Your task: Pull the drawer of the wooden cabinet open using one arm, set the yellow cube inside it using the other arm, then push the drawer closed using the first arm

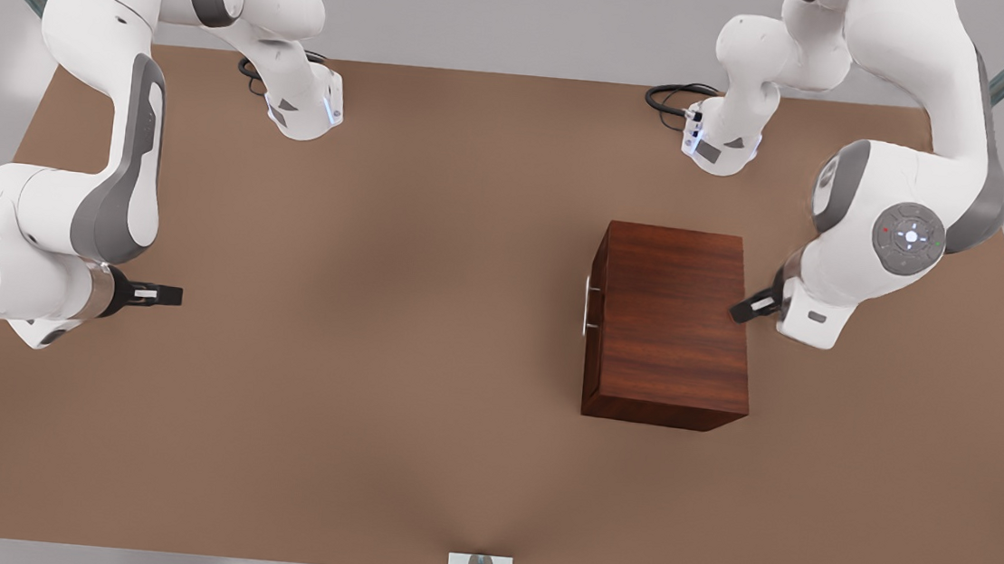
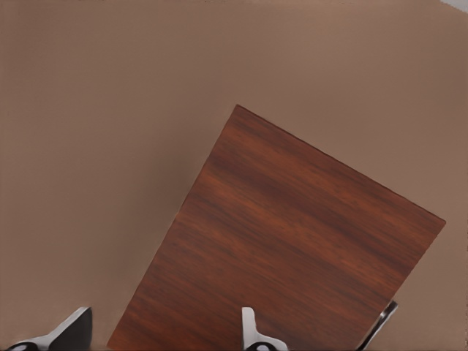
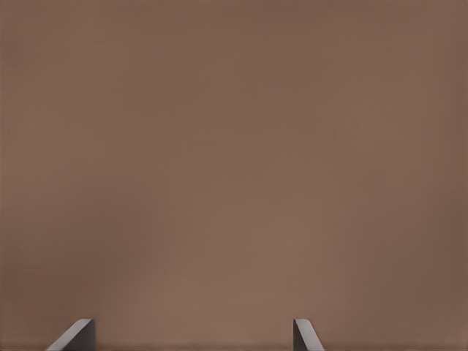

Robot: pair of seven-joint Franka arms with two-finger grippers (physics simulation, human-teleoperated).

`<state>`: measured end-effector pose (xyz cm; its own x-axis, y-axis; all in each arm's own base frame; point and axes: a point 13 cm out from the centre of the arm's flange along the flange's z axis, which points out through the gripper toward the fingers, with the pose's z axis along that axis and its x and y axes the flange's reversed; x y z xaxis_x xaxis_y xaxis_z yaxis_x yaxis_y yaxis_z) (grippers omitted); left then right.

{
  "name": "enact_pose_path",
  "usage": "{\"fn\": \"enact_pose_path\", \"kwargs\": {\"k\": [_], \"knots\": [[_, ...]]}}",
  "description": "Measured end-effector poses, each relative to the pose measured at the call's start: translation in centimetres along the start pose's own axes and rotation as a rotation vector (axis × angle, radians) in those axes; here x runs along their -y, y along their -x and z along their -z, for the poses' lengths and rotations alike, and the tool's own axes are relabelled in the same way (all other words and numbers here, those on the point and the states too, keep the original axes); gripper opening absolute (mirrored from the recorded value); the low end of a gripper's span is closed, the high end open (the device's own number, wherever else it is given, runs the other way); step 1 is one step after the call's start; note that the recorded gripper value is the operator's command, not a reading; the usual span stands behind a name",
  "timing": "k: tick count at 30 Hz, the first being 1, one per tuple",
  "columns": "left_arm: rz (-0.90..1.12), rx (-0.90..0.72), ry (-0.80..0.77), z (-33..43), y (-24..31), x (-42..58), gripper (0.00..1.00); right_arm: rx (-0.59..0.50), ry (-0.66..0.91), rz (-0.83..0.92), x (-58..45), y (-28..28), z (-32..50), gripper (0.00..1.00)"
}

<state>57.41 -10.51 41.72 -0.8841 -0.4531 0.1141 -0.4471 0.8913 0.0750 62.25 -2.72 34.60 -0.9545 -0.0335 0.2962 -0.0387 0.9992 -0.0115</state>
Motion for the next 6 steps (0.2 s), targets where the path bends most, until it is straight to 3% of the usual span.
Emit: {"fn": "enact_pose_path", "kwargs": {"k": [6], "knots": [[-0.145, 0.078, -0.101, 3.8, 2.5, 2.0, 1.00, -0.011, 0.002, 0.001, 0.0, -0.2, -0.3, 1.00]]}}
